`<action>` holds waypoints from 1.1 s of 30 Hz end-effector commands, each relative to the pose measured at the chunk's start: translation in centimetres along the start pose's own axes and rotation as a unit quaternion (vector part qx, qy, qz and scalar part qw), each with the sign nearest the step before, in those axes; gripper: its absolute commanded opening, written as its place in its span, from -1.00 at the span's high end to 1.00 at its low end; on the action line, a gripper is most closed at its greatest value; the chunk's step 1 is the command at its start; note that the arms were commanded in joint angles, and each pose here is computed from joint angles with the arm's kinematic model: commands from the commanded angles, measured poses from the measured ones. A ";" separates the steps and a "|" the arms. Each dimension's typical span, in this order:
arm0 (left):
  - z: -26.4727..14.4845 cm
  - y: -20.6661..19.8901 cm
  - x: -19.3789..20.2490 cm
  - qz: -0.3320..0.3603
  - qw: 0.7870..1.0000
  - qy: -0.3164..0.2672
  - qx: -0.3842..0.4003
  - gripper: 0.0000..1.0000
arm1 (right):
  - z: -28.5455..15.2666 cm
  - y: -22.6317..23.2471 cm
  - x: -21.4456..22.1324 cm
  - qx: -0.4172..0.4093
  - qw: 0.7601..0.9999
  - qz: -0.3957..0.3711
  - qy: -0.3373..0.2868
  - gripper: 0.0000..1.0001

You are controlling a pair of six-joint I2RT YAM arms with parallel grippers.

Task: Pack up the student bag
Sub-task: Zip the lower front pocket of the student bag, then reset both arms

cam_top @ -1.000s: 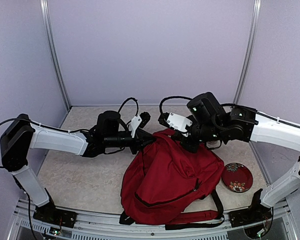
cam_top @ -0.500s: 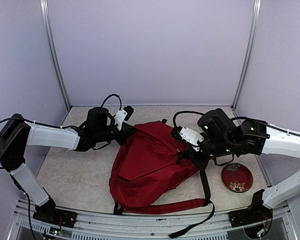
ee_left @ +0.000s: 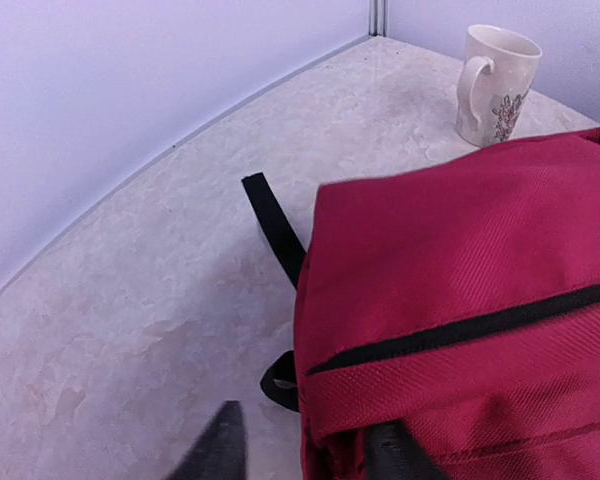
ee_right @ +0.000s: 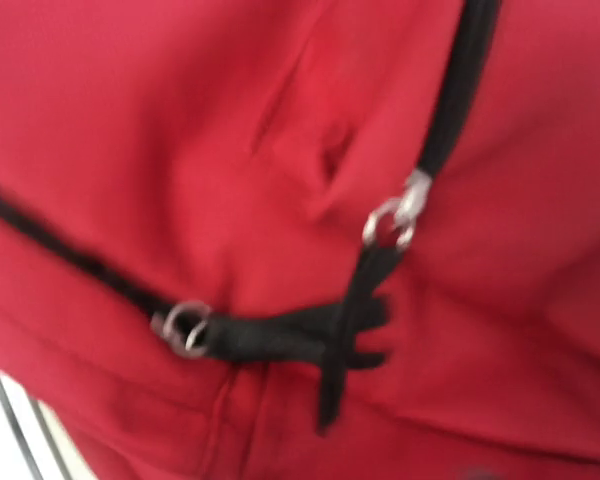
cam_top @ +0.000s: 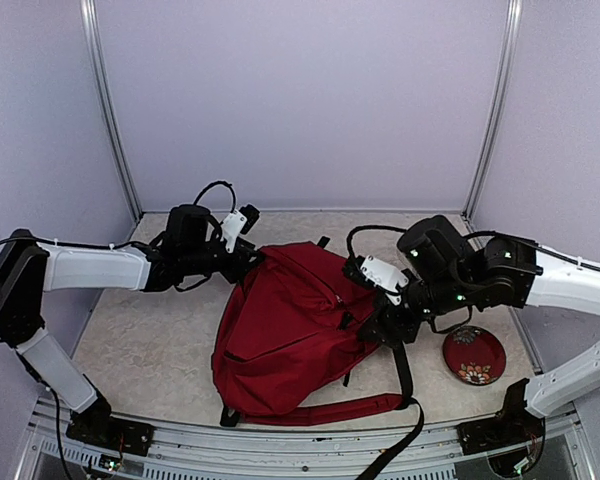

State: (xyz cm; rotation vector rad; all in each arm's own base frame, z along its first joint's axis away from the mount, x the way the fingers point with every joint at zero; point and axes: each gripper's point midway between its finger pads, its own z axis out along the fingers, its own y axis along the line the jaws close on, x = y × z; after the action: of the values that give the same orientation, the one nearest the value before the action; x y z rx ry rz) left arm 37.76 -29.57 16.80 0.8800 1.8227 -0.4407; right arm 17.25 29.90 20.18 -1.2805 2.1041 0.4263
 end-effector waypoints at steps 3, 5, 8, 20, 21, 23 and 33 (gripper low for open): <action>-4.9 -0.2 -10.0 0.042 0.993 -0.078 0.074 -0.98 | -12.6 -11.4 -10.7 0.104 0.946 0.133 -0.278 -1.00; -5.5 1.9 -11.5 0.032 0.996 -0.078 0.039 -0.98 | -16.2 -17.2 -10.3 0.205 0.903 0.190 -0.327 -0.99; -6.6 8.5 -12.6 -0.048 0.993 -0.088 -0.063 -0.98 | -20.9 -23.9 -7.3 0.331 0.828 0.259 -0.370 -0.99; -19.0 29.3 3.7 -0.302 0.811 -0.087 -0.493 -0.98 | -21.0 -34.1 10.2 0.485 0.729 0.386 -0.291 -0.99; -19.6 29.5 4.7 -0.301 0.801 -0.094 -0.509 -0.98 | -20.6 -34.2 11.6 0.491 0.722 0.396 -0.285 -1.00; -20.3 29.5 6.5 -0.296 0.785 -0.086 -0.537 -0.98 | -19.5 -34.0 14.1 0.499 0.712 0.410 -0.275 -1.00; -20.9 26.9 10.7 -0.258 0.758 -0.085 -0.593 -0.98 | -16.2 -33.4 21.8 0.536 0.613 0.507 -0.282 -1.00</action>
State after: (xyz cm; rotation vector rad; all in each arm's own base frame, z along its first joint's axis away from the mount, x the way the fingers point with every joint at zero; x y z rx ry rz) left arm 43.02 6.02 16.49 -0.5249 1.8266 0.2811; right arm 33.87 -7.41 18.90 0.5402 1.8365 -0.0582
